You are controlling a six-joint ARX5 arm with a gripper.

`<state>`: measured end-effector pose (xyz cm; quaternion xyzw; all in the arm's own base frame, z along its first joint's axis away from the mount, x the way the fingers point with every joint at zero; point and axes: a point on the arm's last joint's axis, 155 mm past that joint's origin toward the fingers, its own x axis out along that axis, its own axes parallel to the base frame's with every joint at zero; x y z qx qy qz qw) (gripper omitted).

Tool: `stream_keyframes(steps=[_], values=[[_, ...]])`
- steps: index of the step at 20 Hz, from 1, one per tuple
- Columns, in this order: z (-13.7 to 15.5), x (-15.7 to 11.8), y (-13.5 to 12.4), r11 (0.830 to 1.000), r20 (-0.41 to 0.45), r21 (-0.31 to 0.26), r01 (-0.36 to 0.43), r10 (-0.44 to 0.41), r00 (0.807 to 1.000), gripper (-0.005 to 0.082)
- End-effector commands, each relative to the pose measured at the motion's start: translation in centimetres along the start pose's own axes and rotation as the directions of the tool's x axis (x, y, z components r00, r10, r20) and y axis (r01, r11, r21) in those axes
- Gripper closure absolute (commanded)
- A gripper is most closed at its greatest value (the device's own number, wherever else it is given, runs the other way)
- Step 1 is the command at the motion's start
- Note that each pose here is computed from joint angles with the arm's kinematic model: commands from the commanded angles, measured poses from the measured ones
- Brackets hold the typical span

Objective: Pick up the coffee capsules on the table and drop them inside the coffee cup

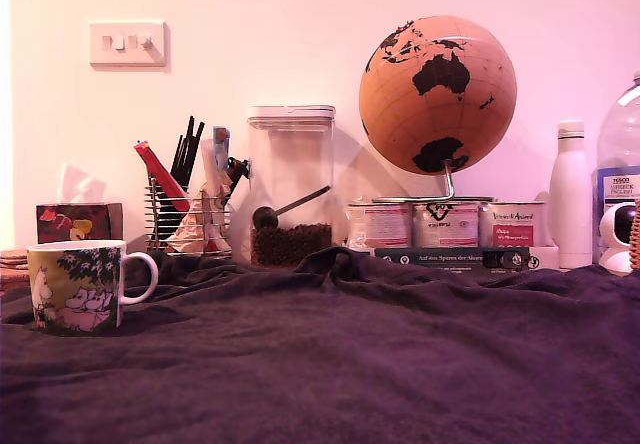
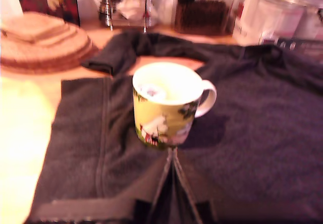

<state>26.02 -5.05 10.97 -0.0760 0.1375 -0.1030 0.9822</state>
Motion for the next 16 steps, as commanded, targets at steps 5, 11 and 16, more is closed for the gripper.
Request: stream_keyframes(steps=[5,11,16], values=[[-0.4,-0.7,0.2,1.000,0.006,-0.005,-0.008,0.008,1.000,0.0785],[-0.1,-1.4,0.1,1.000,0.033,-0.003,-0.010,0.010,0.999,0.0785],[0.2,-1.9,0.0,1.000,0.053,-0.002,-0.006,0.006,0.999,0.0785]])
